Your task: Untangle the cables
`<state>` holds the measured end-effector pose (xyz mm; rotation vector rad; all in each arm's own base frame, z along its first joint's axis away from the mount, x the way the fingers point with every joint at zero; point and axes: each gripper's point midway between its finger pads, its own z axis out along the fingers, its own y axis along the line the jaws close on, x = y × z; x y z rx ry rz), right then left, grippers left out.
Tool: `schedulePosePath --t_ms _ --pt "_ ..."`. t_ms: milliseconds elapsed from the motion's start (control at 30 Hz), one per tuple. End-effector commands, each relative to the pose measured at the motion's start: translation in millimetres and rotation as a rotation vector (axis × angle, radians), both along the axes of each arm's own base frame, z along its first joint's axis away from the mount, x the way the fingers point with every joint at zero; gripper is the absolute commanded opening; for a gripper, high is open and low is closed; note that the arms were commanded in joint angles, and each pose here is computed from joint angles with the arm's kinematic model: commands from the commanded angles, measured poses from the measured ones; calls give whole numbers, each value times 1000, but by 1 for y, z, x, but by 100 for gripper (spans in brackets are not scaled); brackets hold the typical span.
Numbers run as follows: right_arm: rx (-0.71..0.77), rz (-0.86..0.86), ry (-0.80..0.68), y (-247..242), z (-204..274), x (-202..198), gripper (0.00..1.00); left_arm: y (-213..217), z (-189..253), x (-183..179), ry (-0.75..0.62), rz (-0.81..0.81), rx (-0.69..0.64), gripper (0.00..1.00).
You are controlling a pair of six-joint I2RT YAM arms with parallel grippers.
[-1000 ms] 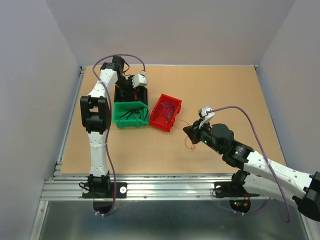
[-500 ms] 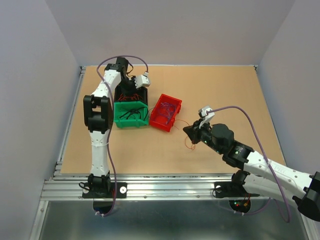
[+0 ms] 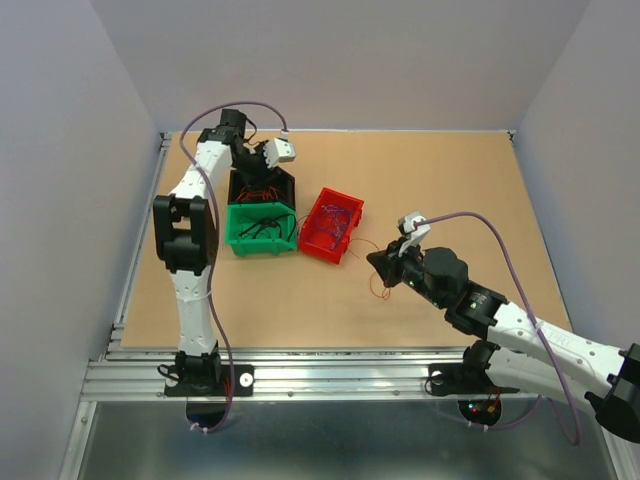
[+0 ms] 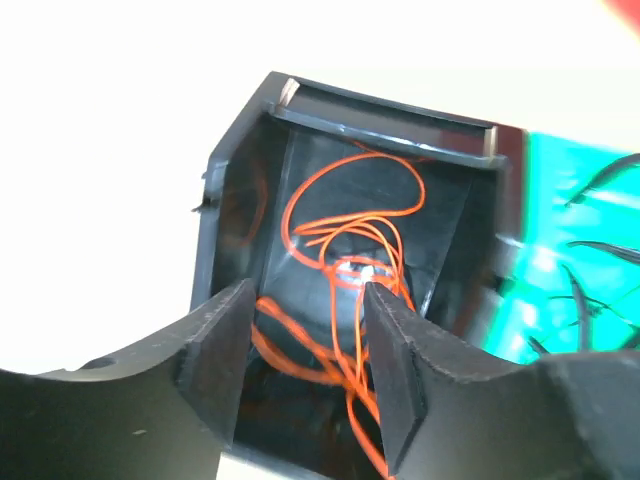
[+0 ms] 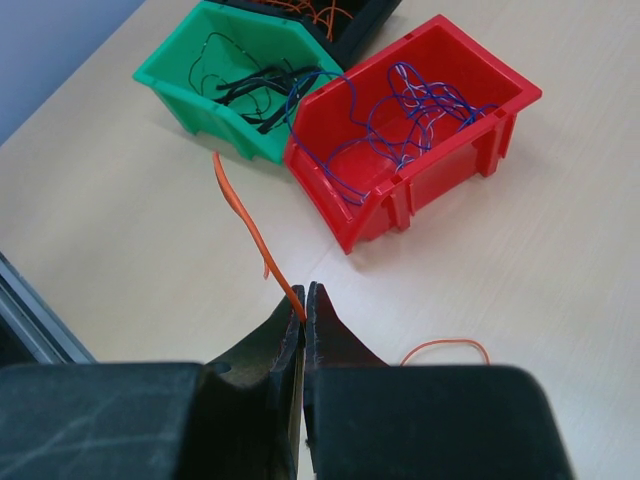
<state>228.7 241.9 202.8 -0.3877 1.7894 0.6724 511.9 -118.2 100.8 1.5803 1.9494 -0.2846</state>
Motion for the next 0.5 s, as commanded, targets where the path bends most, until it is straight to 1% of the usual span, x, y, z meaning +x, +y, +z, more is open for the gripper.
schedulePosePath --t_ms 0,33,67,100,200,233,267,300,333,367,400,433,467 --pt "72 -59 -58 -8 17 6 1 -17 131 -19 -286 -21 -185 63" --pt "90 -62 -69 -9 23 6 1 -19 146 -18 -350 -24 -206 64" --pt "109 -64 -81 -10 30 6 1 -20 141 -29 -324 -7 -231 64" --pt "130 -60 -94 -9 40 5 1 -22 165 -40 -372 -12 -261 65" --pt "168 -45 -119 -7 59 3 1 -35 193 -75 -396 -41 -370 66" --pt "193 -28 -134 -4 73 1 1 -45 203 -87 -409 -86 -434 69" --pt "203 -17 -141 -3 80 0 1 -51 208 -98 -412 -107 -471 69" --pt "215 3 -149 0 87 -2 1 -63 205 -126 -380 -133 -518 71" --pt "230 11 -159 2 98 -2 1 -75 216 -136 -427 -185 -566 72" --pt "241 22 -165 4 104 -3 0 -82 206 -158 -414 -201 -590 72" --pt "251 32 -169 6 110 -4 0 -95 204 -172 -413 -227 -617 72" --pt "268 37 -179 7 120 -4 1 -118 215 -185 -454 -272 -664 73" --pt "279 45 -182 9 125 -5 1 -128 214 -197 -452 -288 -693 73"
